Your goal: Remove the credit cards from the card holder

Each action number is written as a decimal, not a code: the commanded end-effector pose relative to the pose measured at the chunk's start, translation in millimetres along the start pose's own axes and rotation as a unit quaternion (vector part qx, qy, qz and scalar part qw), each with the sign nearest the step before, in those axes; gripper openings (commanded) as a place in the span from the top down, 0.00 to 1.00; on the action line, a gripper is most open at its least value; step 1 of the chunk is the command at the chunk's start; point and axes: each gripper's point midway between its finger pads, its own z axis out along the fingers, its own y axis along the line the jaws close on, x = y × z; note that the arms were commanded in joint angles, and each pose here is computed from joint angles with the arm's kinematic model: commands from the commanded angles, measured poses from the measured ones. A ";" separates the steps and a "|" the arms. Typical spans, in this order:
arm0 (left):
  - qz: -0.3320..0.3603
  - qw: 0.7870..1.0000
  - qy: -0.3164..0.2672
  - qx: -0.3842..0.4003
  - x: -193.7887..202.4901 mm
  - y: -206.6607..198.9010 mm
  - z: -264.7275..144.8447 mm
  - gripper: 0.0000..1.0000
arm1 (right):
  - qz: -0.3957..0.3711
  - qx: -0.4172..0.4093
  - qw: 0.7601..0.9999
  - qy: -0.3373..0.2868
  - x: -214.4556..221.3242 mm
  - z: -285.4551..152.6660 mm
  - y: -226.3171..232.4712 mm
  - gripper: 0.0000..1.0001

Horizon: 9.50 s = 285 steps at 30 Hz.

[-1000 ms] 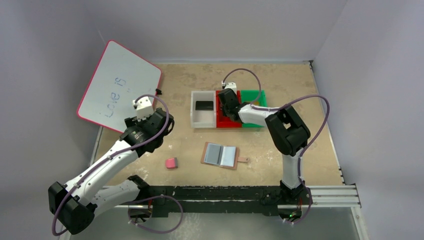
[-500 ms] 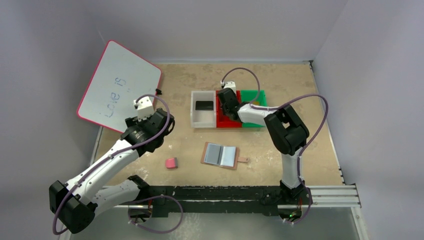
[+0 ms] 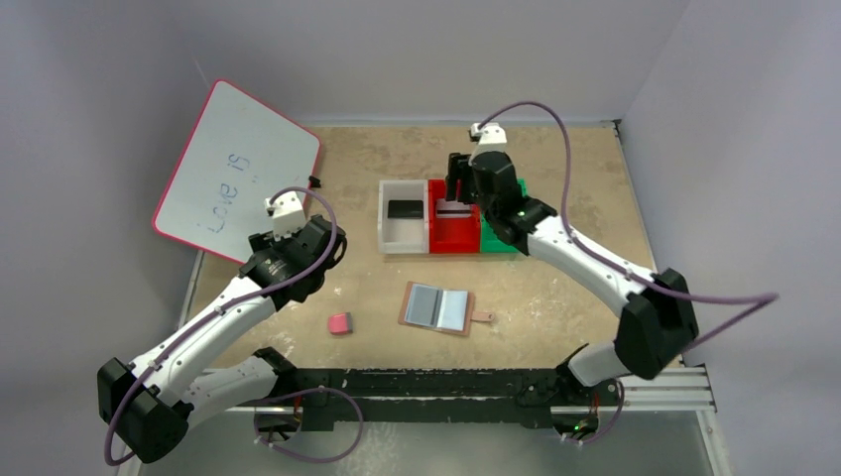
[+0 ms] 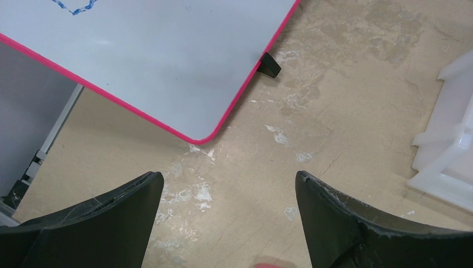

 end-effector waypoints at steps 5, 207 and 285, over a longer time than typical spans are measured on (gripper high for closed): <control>-0.017 1.000 -0.016 0.009 -15.7 -2.7 -4.4 0.11 | 0.098 -0.033 0.994 0.023 28.8 -56.2 -6.8 0.01; -0.079 0.930 0.202 0.296 159.4 -198.0 -19.1 0.34 | 0.230 -0.062 0.914 0.327 322.4 -68.4 68.1 1.00; -0.079 0.880 0.264 0.386 157.9 -227.4 -60.1 0.35 | 0.307 -0.024 0.883 0.354 345.6 -67.9 25.8 1.00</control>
